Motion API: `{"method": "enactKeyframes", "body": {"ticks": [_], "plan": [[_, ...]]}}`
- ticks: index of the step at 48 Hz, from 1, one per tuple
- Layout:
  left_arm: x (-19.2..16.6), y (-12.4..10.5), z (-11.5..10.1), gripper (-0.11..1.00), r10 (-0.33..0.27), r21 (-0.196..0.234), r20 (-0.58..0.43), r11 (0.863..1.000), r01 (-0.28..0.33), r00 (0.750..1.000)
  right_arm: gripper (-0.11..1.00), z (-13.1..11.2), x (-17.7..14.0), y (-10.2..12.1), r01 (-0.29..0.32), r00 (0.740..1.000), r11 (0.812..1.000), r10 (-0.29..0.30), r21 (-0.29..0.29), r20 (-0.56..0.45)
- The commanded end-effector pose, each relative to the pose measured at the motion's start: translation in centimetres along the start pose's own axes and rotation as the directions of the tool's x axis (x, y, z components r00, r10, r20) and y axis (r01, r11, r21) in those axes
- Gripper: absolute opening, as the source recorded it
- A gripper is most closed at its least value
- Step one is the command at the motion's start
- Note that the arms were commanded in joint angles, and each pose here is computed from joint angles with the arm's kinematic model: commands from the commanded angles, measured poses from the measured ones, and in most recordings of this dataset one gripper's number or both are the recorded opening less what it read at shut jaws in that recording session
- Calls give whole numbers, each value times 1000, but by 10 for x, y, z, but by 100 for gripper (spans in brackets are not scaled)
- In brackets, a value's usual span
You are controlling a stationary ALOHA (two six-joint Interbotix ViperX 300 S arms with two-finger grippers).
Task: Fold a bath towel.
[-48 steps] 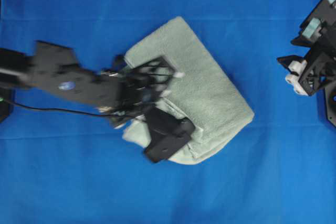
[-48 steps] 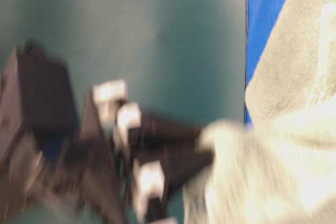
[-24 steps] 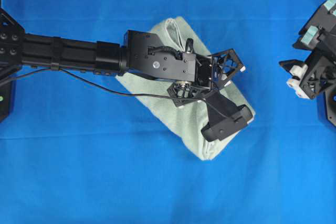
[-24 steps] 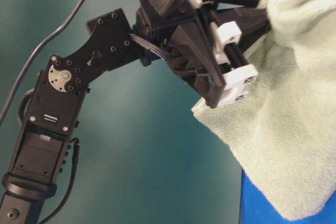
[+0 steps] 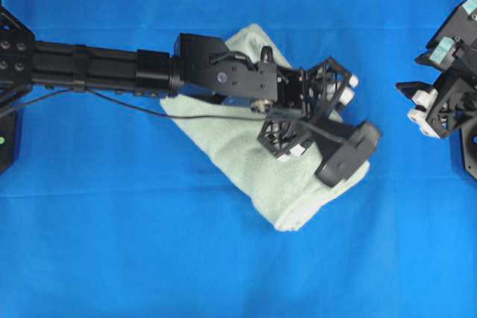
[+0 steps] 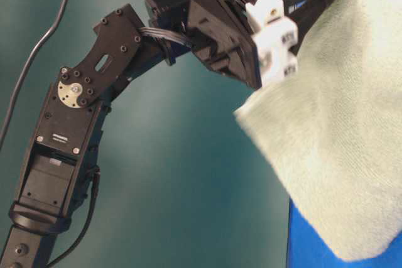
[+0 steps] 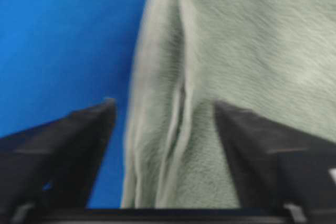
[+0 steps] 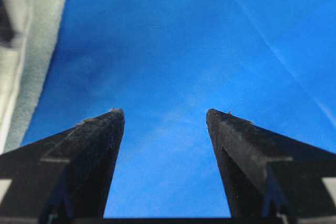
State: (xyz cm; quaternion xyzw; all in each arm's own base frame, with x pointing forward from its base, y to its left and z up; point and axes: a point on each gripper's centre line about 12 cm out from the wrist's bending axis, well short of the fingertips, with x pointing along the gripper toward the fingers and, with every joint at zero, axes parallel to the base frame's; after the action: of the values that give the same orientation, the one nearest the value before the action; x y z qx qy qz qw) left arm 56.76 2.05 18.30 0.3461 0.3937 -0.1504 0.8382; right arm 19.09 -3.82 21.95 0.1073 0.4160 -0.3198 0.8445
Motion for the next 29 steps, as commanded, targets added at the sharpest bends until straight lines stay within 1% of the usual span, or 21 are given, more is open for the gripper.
{"method": "enactKeyframes", "body": {"ticks": [1, 3, 5, 11, 13, 15, 16, 19, 25, 26, 28, 29], "plan": [[-23, 16, 13, 79, 53, -38, 45, 998, -51, 998, 64, 4, -3, 1, -11, 1000, 1000, 11, 7, 13], [-28, 18, 13, 86, 56, -50, 46, 997, -53, 997, 64, 5, -3, 2, -12, 1000, 1000, 12, 8, 15], [-33, 19, 15, 88, 59, -62, 49, 996, -56, 997, 64, 5, -4, 1, -13, 1000, 1000, 12, 8, 16], [-57, 22, 18, 85, 73, -89, 63, 994, -68, 995, 64, 7, -8, 0, -27, 999, 1000, 26, 14, 37], [-67, 23, 18, 85, 80, -106, 69, 992, -72, 994, 64, 10, -12, -1, -41, 998, 999, 40, 20, 56], [-77, 23, 19, 84, 88, -132, 78, 988, -77, 993, 64, 12, -15, -1, -56, 996, 998, 54, 22, 73], [-86, 24, 20, 84, 97, -157, 87, 984, -83, 991, 64, 13, -17, -1, -66, 994, 998, 64, 24, 84], [-102, 24, 19, 84, 110, -210, 98, 974, -87, 989, 64, 17, -23, -1, -99, 987, 995, 95, 22, 128], [-129, 18, 15, 84, 130, -315, 118, 945, -87, 984, 64, 27, -33, -1, -158, 963, 987, 154, 3, 221], [-136, 16, 13, 84, 134, -340, 124, 937, -85, 983, 64, 28, -35, 0, -167, 959, 986, 163, -3, 234], [-147, 13, 12, 83, 144, -374, 136, 924, -84, 980, 64, 31, -37, 0, -177, 951, 984, 174, -13, 257], [-152, 11, 10, 83, 149, -395, 140, 915, -83, 979, 64, 32, -38, 0, -180, 947, 984, 178, -17, 267]]}}
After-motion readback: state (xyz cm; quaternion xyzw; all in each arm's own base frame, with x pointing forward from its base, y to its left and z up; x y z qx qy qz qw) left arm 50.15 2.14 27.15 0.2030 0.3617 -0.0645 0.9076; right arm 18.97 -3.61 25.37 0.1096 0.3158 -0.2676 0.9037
